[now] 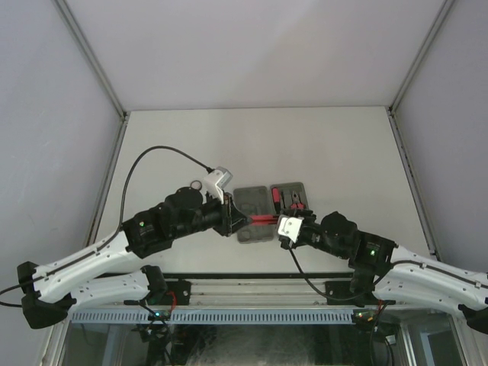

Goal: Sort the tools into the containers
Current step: Pick up the utility knife at the center of the board.

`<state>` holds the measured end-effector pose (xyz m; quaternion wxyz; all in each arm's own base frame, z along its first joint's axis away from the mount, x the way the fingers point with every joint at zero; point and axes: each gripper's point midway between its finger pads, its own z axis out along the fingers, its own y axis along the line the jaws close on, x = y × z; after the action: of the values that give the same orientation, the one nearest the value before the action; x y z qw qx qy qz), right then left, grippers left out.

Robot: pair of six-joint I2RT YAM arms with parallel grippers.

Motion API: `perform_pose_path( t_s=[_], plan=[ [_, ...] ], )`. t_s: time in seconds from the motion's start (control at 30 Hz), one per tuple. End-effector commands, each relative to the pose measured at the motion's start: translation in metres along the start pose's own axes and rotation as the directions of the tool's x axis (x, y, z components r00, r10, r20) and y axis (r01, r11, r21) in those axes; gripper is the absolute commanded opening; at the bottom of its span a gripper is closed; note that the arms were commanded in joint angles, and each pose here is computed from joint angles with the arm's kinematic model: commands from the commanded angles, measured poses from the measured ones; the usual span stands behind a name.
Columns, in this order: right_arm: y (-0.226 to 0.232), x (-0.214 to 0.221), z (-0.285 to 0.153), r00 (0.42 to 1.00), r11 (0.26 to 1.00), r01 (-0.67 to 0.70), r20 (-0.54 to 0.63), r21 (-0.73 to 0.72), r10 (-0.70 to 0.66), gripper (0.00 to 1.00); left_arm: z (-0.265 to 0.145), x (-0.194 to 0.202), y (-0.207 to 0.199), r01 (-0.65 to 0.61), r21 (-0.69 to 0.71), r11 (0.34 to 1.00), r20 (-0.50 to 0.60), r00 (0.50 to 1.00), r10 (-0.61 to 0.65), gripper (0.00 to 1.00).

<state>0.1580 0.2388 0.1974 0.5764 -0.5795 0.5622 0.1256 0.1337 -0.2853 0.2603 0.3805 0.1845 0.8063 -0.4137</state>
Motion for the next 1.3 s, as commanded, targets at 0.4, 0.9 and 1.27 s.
perform_pose_path(
  t_s=[0.4, 0.9, 1.27],
  plan=[
    [0.002, 0.000, 0.004, 1.000, 1.000, 0.014, -0.028, -0.014, -0.014, 0.34, -0.005, -0.019, -0.028, -0.033, 0.119, 0.992, 0.035, 0.999, 0.029, 0.00],
    [-0.008, -0.009, -0.003, 0.994, 0.992, -0.107, 0.010, 0.061, 0.107, 0.02, -0.010, -0.032, -0.032, -0.033, 0.121, 0.992, 0.083, 0.996, 0.023, 0.57],
    [-0.016, -0.028, 0.000, 0.847, 0.837, -0.530, 0.131, 0.137, 0.515, 0.00, -0.024, -0.066, -0.022, -0.007, 0.061, 0.998, 0.264, 0.964, -0.009, 0.70]
  ],
)
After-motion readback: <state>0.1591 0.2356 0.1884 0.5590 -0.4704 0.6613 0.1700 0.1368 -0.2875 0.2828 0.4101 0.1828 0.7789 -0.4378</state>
